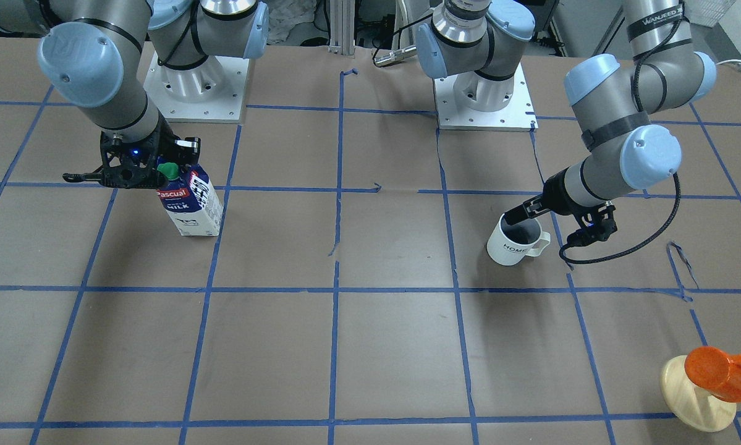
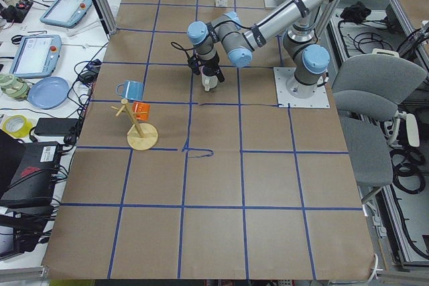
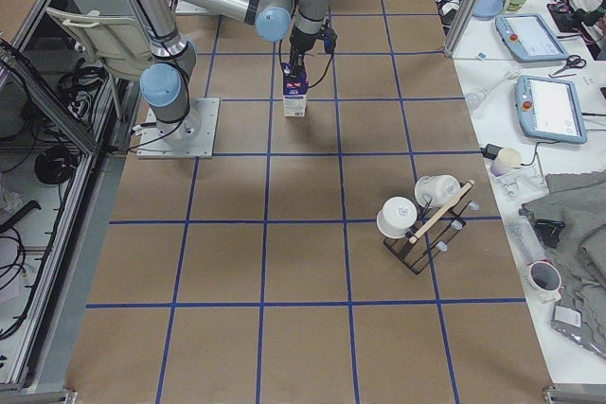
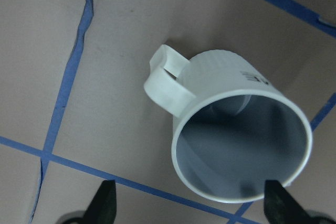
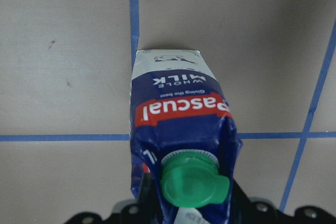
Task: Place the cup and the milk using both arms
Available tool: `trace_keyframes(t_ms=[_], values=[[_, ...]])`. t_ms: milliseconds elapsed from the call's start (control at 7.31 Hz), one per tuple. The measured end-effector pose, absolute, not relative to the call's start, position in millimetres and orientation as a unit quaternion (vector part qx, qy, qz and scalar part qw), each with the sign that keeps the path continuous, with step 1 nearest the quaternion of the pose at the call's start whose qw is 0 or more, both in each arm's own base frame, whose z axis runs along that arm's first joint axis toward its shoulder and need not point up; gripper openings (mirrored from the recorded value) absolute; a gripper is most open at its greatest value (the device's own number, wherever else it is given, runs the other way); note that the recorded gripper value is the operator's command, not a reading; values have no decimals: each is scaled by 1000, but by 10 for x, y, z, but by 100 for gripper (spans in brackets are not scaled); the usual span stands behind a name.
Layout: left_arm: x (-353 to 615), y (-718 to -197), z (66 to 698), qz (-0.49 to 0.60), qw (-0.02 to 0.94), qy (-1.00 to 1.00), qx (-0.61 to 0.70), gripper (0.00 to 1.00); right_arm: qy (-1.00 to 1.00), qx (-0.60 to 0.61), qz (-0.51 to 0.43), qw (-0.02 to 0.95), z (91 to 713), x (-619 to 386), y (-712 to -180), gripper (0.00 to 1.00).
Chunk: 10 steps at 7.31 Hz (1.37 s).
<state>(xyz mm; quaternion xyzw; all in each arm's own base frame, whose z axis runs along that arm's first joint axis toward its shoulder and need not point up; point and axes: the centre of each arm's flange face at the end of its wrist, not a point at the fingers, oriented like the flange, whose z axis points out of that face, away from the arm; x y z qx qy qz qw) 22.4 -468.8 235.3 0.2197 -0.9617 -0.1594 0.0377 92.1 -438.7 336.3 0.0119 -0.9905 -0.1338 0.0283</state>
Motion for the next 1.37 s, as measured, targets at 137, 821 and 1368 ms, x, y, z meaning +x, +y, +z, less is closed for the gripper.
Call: trace_keyframes(t_ms=[137,821,1368], values=[[227,-4685,2312,-163,38,-961,220,100,-991,12,-133,28,3374,921,-4393,32],[288,-4774,2296,-159,38,-960,227,100,-995,9,-99,26,3711,902,-4777,33],[310,-4840,2224,-161,39,-958,234,0,-997,8,-67,26,3991,899,-5146,33]])
